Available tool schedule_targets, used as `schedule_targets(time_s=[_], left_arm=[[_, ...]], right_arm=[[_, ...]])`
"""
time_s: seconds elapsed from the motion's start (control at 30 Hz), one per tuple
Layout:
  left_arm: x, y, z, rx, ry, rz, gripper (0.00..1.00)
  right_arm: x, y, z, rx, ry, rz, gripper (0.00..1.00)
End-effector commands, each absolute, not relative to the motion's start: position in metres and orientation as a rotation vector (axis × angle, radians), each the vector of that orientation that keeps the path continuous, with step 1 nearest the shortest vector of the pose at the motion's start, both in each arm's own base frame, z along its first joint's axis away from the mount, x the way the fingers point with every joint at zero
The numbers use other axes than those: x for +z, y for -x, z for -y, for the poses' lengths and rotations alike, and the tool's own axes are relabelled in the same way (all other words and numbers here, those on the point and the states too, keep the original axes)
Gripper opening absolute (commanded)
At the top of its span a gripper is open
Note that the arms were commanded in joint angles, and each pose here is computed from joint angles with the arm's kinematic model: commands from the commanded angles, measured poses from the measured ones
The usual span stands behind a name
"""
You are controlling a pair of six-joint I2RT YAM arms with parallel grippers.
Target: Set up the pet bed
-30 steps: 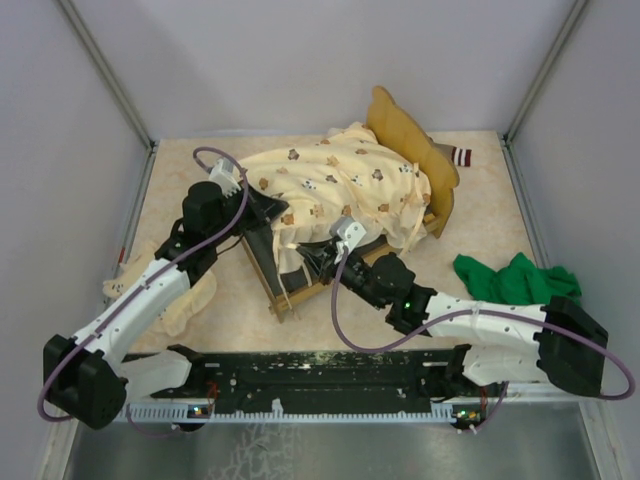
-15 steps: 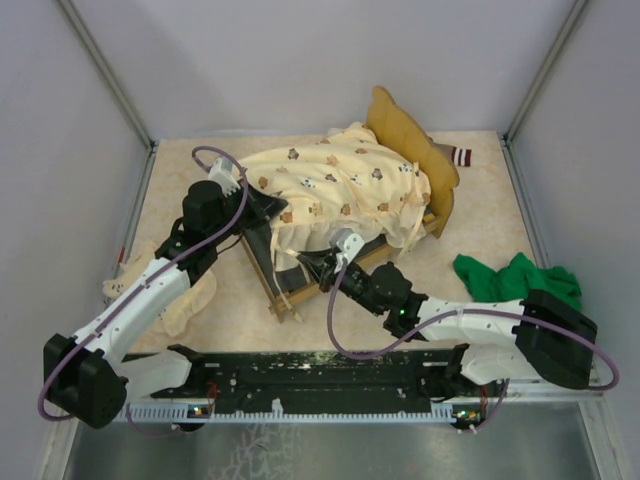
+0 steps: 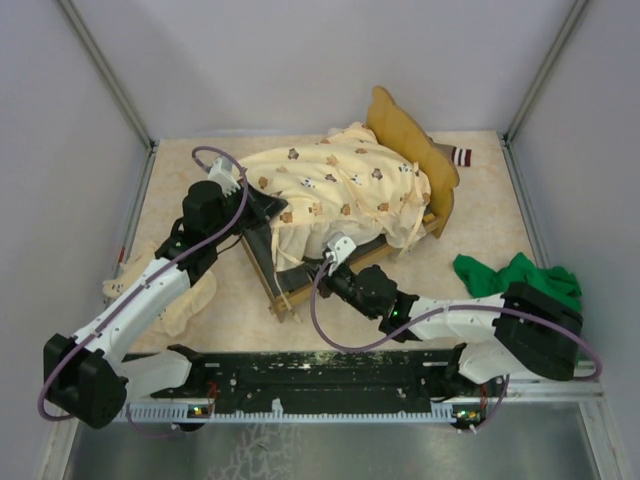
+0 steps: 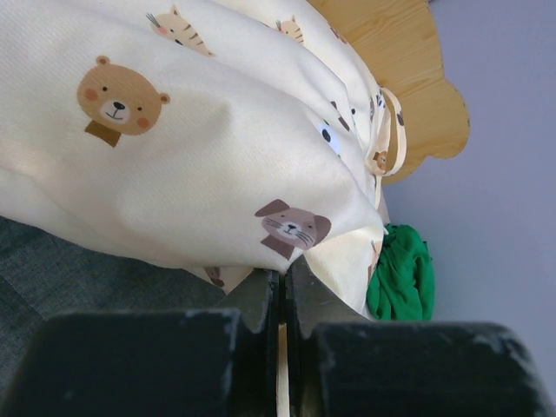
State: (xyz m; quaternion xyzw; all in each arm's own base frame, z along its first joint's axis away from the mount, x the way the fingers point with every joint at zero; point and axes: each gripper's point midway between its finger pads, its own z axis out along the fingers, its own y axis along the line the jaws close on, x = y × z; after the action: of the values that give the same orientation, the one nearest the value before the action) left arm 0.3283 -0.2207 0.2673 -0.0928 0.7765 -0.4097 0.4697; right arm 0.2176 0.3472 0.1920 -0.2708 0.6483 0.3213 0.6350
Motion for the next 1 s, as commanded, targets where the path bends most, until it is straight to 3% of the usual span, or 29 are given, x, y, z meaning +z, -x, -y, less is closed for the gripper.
schedule_targets(time_s=[0.0,0.13,0.3,0.37,0.63,0.97], left_arm=[[0.275,-0.331,0.217,-0.988,0.223,-1.849,0.00],[0.261,-0.327,0.215,-0.976,0.226,-1.875,0.00],[0.249,-0.322,0.214,-0.967,0.218,-1.904,0.00],[0.246,-0.321,0.212,-0.959,0.218,-1.905,0.00],[0.245,-0.319,0.213,-0.966,0.211,-1.907,0.00],[0.244,-0.319,0.215,-0.976,0.205,-1.915,0.00]], right_arm=[[0.185,-0.220,-0.359,0.794,0.551,-1.557,0.00],[0.172,-0.219,-0.359,0.803,0.534,-1.639,0.01],[0.162,-0.200,-0.344,0.829,0.556,-1.762,0.37],[0.154,-0.190,-0.335,0.848,0.569,-1.775,0.43],[0.122,-0.182,-0.313,0.932,0.348,-1.845,0.42],[0.105,-0.196,-0.347,1.095,0.051,-1.823,0.41]])
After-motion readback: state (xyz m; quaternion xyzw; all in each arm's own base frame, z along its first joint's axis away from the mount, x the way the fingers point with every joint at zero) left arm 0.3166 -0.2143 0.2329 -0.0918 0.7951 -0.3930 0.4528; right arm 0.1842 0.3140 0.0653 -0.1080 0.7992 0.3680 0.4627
